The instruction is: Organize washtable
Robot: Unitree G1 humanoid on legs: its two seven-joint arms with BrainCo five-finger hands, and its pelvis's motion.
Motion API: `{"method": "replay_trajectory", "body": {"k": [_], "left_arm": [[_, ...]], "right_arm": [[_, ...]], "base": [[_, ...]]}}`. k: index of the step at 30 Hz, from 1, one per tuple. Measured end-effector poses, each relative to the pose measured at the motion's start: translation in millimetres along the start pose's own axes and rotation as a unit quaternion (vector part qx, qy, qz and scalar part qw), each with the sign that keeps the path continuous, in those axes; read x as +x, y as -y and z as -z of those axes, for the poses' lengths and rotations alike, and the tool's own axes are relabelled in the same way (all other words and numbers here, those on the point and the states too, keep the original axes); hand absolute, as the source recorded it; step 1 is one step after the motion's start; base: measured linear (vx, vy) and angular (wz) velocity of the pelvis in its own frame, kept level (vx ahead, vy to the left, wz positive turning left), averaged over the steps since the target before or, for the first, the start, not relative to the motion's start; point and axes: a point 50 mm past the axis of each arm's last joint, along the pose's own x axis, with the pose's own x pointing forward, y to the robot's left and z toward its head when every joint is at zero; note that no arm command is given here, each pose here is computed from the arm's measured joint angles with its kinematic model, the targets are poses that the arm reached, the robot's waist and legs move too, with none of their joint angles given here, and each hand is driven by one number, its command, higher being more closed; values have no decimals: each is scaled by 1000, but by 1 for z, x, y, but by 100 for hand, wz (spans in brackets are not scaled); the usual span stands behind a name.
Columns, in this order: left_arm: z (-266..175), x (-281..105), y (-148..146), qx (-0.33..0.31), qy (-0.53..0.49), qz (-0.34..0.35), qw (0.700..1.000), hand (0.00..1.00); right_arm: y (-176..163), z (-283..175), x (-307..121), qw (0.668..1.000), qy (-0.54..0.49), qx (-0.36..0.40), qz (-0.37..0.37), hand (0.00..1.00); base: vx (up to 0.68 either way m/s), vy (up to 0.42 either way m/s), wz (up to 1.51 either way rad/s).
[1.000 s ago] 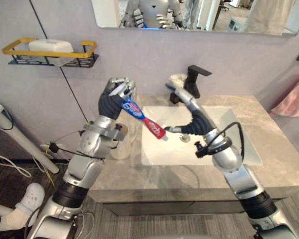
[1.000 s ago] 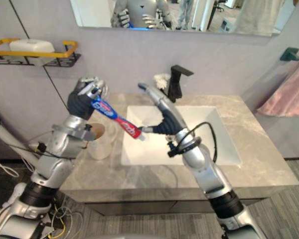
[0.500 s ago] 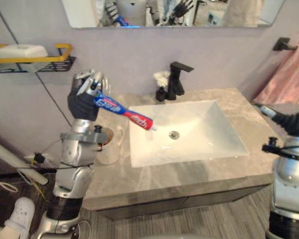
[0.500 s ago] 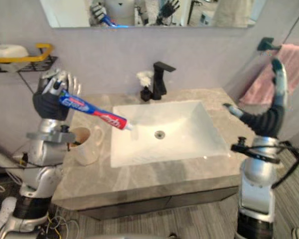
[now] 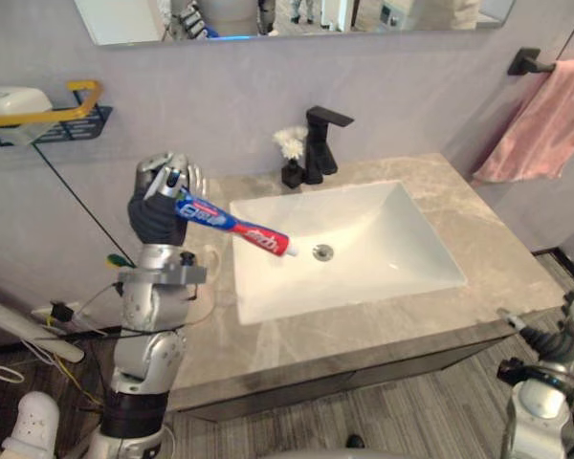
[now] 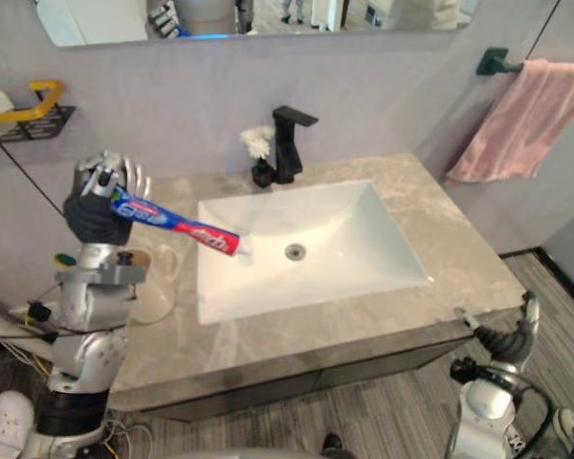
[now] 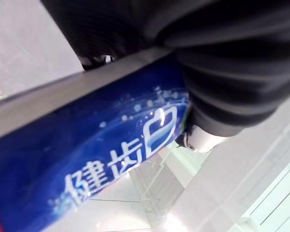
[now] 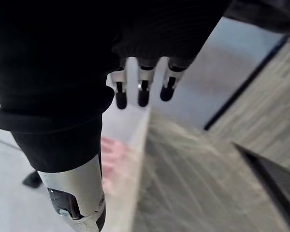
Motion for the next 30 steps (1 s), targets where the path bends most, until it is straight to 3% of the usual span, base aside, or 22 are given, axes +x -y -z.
{"method": "replay_trajectory", "body": {"k": [18, 23, 30], "left_arm": [[9, 16, 6, -17, 1, -10, 1000, 100], [5, 27, 18, -22, 17, 15, 999, 100], [9, 35, 17, 5, 14, 19, 1000, 100]], "right_arm": [[10, 69, -37, 982, -172, 63, 49, 0], [-7, 96, -53, 965, -241, 106, -10, 0], [-35, 131, -84, 930, -330, 87, -133, 0]], "base": [[-19, -7, 0], [0, 0, 0], [0, 0, 7]]}}
